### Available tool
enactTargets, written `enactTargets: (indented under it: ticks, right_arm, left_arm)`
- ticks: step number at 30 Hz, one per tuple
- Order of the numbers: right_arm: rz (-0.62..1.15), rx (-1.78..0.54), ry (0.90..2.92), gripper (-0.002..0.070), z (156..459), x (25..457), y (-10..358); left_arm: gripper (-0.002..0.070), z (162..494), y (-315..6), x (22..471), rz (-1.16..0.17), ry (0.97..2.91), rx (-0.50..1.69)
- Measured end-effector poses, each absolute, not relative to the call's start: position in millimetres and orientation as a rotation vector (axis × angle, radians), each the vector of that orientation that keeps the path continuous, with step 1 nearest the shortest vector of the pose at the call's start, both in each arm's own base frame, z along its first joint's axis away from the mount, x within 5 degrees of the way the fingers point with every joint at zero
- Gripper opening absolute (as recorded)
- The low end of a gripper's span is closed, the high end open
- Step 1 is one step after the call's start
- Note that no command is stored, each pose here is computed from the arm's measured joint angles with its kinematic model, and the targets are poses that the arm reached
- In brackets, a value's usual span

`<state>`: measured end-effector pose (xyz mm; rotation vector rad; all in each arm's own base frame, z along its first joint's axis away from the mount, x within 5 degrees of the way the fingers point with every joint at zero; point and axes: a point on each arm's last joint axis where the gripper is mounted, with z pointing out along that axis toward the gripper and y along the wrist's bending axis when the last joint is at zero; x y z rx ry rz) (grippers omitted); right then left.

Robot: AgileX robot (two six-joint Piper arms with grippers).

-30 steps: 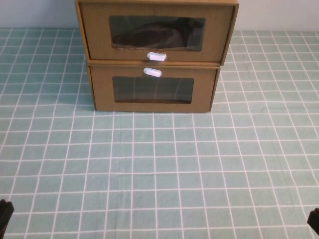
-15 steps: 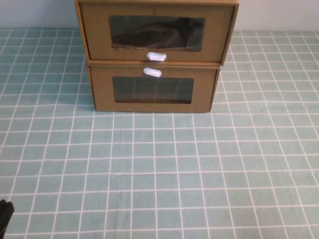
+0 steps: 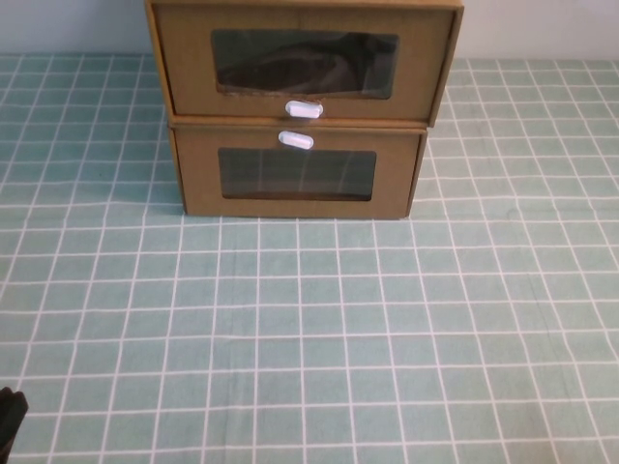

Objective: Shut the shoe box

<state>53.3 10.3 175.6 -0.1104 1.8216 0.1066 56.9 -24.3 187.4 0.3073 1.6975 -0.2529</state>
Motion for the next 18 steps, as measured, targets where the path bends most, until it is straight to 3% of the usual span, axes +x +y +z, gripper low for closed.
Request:
enactTargets:
  ticks: [18]
  right_arm:
    - [0.134, -0.103, 1.847, -0.0011, 173.5, 52.5, 11.5]
  left_arm:
    - [-0.0005, 187.4, -24.3, 56.9, -0.253, 1.698, 0.307]
